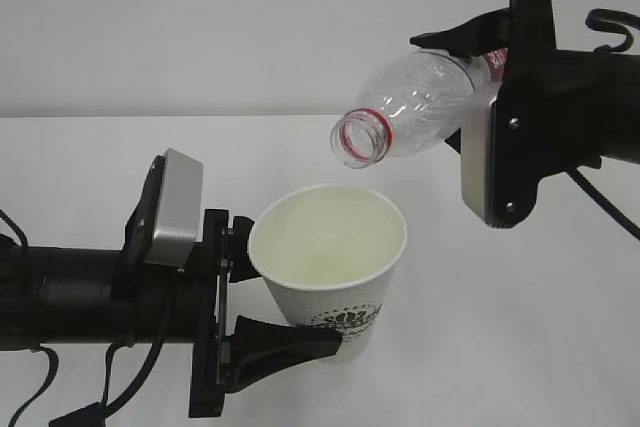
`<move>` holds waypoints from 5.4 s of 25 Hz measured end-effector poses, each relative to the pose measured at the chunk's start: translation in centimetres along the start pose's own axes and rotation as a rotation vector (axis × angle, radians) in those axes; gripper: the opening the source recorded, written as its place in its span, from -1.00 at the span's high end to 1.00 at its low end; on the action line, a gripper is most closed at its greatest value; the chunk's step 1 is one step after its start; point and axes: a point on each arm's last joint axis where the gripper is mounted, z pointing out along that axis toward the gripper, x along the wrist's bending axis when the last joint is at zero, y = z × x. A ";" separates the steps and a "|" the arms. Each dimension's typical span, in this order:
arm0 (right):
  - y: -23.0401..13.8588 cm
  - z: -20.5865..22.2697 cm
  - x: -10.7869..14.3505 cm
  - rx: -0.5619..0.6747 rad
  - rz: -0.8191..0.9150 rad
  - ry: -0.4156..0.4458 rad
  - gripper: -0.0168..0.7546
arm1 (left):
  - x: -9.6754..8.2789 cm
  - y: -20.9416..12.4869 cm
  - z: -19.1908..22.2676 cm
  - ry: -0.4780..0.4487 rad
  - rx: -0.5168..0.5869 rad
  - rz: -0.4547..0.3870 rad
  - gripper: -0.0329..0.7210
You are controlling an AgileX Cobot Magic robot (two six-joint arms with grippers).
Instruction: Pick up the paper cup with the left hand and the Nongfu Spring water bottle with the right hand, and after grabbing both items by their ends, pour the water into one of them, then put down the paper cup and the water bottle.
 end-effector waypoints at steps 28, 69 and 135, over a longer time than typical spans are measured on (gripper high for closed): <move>0.3 0.0 -0.5 -0.028 -0.050 -0.058 -0.35 | -0.1 0.0 0.1 -0.006 0.000 0.001 -0.53; 0.3 0.0 -0.6 -0.025 -0.076 -0.065 -0.35 | -0.1 0.0 0.1 -0.007 0.000 0.002 -0.53; 0.3 0.0 -0.7 -0.026 -0.095 -0.074 -0.35 | -0.1 0.0 0.1 -0.007 0.000 0.002 -0.52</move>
